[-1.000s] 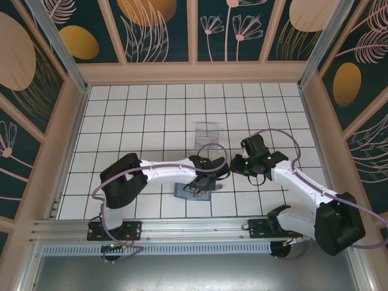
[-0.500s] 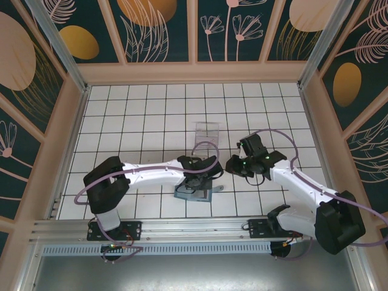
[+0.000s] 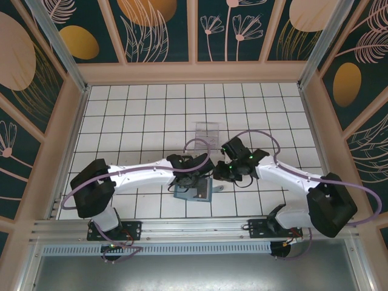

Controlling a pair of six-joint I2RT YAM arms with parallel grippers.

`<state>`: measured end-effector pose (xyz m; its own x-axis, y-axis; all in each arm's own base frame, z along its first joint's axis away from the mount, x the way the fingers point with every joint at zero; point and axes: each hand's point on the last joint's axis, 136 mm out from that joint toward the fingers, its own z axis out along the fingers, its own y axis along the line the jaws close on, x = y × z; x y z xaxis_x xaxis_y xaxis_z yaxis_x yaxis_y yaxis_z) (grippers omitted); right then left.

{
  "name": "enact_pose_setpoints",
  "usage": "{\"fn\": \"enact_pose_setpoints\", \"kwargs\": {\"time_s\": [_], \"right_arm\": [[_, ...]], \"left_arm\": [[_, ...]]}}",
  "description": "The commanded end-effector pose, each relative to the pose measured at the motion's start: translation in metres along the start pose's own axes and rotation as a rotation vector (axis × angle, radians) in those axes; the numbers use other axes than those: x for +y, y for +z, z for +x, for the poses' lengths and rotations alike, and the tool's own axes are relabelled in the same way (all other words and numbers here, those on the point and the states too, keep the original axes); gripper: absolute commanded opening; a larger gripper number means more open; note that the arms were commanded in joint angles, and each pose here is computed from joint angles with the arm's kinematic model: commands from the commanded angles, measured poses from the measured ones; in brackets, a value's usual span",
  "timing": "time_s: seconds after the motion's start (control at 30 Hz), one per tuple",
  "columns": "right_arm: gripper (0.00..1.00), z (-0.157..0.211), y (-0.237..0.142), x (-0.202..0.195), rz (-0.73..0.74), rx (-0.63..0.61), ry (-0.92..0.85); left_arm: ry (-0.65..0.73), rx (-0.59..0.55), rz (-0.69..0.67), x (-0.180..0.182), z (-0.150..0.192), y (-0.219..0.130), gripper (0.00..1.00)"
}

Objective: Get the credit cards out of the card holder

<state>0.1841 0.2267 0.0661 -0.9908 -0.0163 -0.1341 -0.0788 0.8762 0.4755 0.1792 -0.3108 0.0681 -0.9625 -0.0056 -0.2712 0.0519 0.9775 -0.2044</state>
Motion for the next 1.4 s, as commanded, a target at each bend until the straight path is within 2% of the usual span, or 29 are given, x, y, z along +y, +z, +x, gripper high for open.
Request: {"fn": "enact_pose_setpoints", "kwargs": {"time_s": [0.0, 0.43, 0.57, 0.73, 1.13, 1.27, 1.37], "right_arm": [[0.23, -0.003, 0.002, 0.015, -0.024, 0.004, -0.001], [0.24, 0.006, 0.022, 0.024, 0.002, 0.06, -0.022], [0.29, 0.009, 0.027, 0.026, 0.02, 0.071, -0.023], [0.32, 0.013, 0.033, 0.024, 0.048, 0.078, -0.013], [0.31, 0.022, 0.05, 0.009, 0.095, 0.069, 0.051], [0.29, 0.023, 0.052, 0.002, 0.11, 0.049, 0.073], [0.27, 0.022, 0.053, -0.001, 0.115, 0.038, 0.082]], "left_arm": [[0.014, -0.018, -0.044, 0.017, -0.003, -0.007, 0.21], [0.009, 0.011, -0.134, 0.061, 0.01, -0.003, 0.21], [0.001, 0.028, -0.204, 0.091, 0.018, 0.004, 0.21], [-0.026, 0.044, -0.167, 0.101, 0.018, 0.01, 0.22], [0.001, -0.019, 0.02, 0.054, -0.019, -0.028, 0.22], [0.007, -0.021, 0.197, 0.013, -0.027, -0.035, 0.21], [-0.002, 0.033, 0.306, -0.009, -0.019, -0.024, 0.19]]}}
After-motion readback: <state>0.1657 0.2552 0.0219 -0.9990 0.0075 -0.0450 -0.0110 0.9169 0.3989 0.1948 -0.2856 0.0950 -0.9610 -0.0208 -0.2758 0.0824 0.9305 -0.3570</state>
